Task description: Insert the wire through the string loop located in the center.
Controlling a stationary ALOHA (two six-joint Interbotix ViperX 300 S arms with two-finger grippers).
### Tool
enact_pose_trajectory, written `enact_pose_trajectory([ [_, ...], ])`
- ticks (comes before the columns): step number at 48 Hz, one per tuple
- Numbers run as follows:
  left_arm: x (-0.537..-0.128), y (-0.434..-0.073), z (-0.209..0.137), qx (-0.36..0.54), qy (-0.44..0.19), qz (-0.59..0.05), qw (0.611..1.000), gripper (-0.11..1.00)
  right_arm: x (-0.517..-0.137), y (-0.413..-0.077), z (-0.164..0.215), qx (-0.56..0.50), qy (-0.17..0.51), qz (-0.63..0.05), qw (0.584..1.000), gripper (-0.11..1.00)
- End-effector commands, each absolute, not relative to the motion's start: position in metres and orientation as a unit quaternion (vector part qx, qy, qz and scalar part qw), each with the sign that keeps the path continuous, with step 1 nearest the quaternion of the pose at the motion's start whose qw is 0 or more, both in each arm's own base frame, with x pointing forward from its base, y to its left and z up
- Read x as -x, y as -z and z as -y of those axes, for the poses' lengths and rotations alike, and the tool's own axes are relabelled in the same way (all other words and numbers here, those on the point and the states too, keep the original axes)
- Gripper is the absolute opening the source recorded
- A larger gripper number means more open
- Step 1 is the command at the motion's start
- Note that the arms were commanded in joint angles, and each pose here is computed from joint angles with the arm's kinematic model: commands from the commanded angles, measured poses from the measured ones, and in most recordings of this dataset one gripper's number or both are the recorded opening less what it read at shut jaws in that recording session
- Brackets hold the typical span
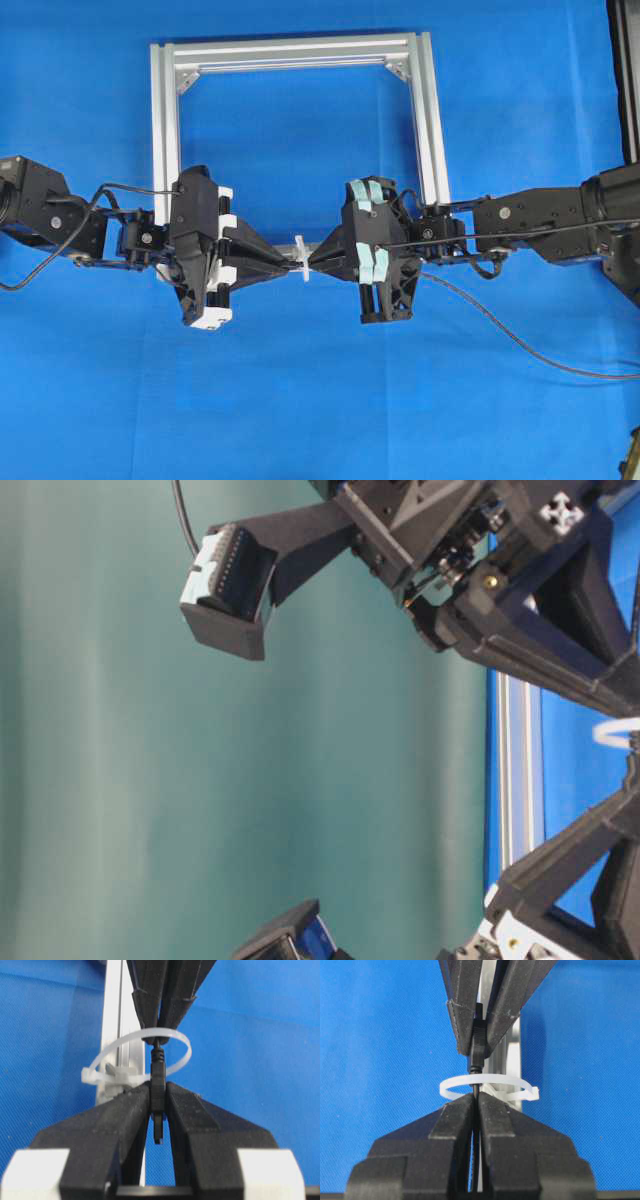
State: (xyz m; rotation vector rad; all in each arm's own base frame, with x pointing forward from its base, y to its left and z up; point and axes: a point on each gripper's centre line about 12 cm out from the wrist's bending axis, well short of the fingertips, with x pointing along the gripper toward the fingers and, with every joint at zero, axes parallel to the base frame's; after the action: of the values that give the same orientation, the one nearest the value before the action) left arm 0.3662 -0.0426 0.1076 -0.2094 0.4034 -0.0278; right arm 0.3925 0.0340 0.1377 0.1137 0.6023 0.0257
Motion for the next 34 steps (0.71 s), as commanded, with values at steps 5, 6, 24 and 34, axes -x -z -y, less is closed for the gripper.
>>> enact_pose_trajectory([
  [5,-0.3697,-0.1161,0.0444,0.104,0.018,-0.186,0.977,0.08,-0.3964,-0.1484,-0.0325,-0.057,-0.012,-0.281,0.958,0.00],
  [6,-0.3697,-0.1161,0.0444,0.104,0.018,-0.186,0.977,0.08,-0.3964,-0.1484,-0.0325,-0.058,-0.012,-0.281,0.958,0.02],
  [24,-0.3679,-0.1150,0.0441,0.102,0.018,-0.188,0.977,0.08,-0.3962,-0.1474,-0.0332,-0.055,-0.013,-0.283,0.957,0.94],
  [34,-0.3652,-0.1171,0.0443,0.101,0.019,-0.187,0.977,0.08,-0.3958,-0.1476,-0.0325,-0.056,-0.012,-0.283,0.957,0.95],
])
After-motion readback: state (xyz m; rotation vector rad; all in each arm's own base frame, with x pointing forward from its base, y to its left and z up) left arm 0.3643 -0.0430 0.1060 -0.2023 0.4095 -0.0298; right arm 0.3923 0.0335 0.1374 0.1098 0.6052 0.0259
